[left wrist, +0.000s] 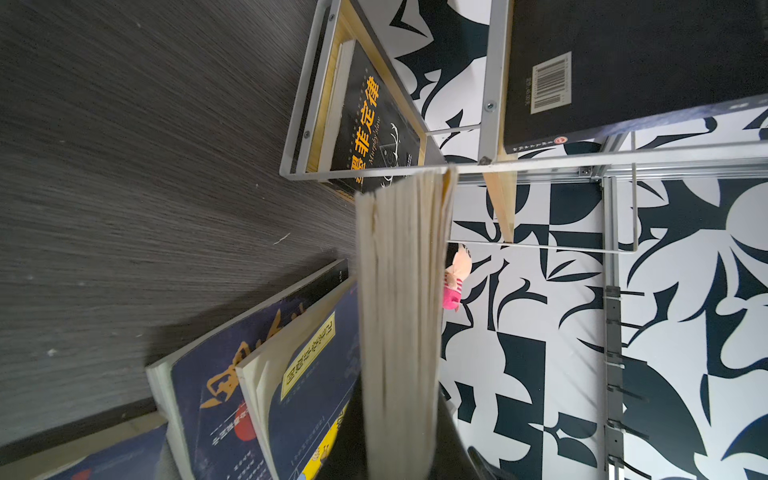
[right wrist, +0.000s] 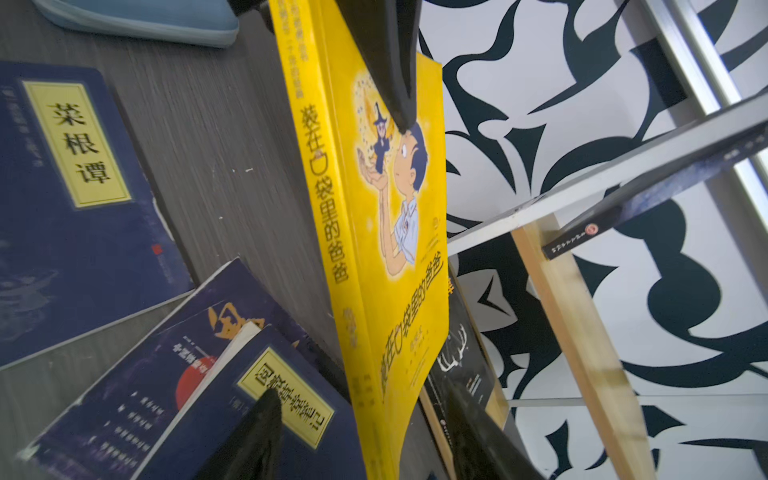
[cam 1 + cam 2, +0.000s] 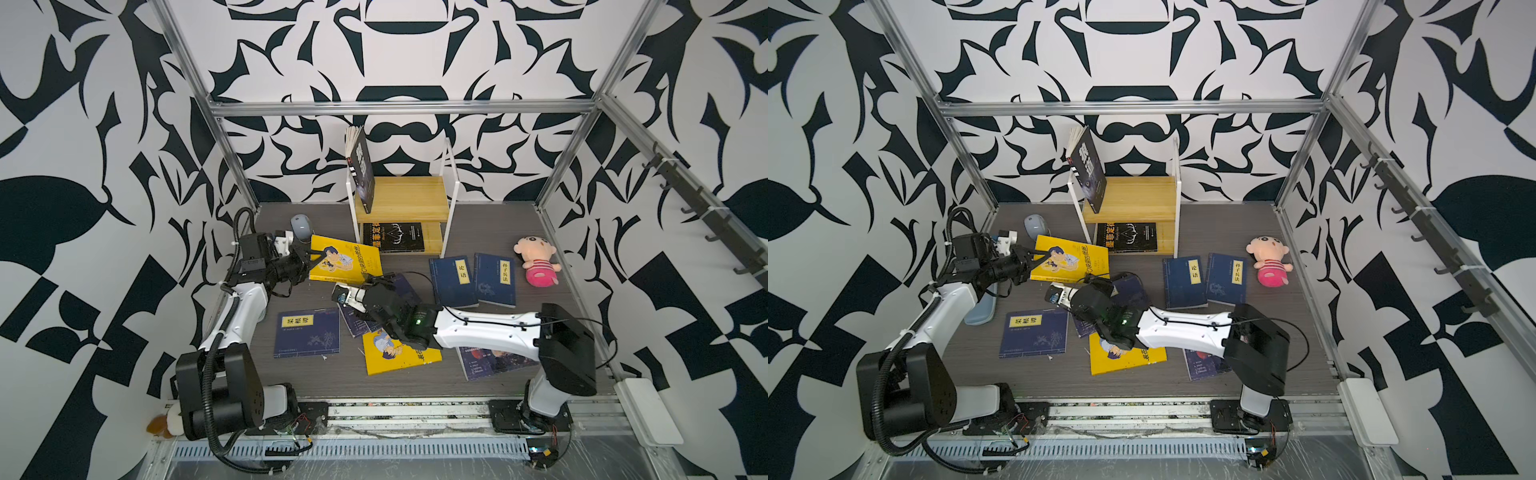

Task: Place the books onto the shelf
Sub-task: 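Lift the yellow book with the right gripper and carry it toward the shelf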

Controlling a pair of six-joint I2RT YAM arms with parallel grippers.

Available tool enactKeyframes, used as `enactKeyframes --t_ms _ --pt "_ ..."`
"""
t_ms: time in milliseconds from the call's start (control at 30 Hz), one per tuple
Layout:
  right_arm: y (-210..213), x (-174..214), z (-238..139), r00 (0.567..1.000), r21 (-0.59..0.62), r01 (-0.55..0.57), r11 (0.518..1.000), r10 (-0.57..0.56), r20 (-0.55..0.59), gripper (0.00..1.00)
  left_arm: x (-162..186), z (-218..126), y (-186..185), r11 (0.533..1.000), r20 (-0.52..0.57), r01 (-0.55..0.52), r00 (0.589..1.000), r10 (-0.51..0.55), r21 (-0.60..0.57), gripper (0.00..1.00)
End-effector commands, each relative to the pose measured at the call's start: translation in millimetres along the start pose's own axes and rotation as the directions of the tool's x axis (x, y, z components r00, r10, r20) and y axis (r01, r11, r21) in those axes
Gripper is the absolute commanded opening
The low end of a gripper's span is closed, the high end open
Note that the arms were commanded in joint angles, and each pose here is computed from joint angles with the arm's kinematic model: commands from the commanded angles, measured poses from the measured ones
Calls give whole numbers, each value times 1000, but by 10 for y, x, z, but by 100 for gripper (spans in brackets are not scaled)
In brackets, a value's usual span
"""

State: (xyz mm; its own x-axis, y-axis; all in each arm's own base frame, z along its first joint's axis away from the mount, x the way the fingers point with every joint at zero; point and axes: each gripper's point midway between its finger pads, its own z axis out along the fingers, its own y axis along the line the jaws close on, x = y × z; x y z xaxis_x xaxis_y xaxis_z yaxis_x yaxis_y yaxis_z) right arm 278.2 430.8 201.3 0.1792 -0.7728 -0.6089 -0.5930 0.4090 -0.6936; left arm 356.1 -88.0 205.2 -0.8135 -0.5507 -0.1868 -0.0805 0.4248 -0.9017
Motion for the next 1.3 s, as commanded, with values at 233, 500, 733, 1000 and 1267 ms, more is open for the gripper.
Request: enactKeyframes --t_ms 233,500,733,1000,1267 --pt "-328 -376 321 999 175 23 984 -31 44 61 59 -44 -182 998 -20 -22 1000 23 52 0" --pt "-401 -430 411 998 214 25 976 -37 53 0 89 -25 -147 998 -20 -36 999 37 43 2" --pt "-503 -383 159 995 192 -58 980 41 91 0 -12 -126 -153 995 44 -101 994 101 7 71" --pt "-796 -375 -332 934 148 -317 937 282 218 0 -264 -488 -353 941 161 -305 931 327 -145 100" --pt "-1400 -449 -876 744 81 -604 793 525 413 0 -200 -753 -313 849 166 -426 856 491 -315 100"
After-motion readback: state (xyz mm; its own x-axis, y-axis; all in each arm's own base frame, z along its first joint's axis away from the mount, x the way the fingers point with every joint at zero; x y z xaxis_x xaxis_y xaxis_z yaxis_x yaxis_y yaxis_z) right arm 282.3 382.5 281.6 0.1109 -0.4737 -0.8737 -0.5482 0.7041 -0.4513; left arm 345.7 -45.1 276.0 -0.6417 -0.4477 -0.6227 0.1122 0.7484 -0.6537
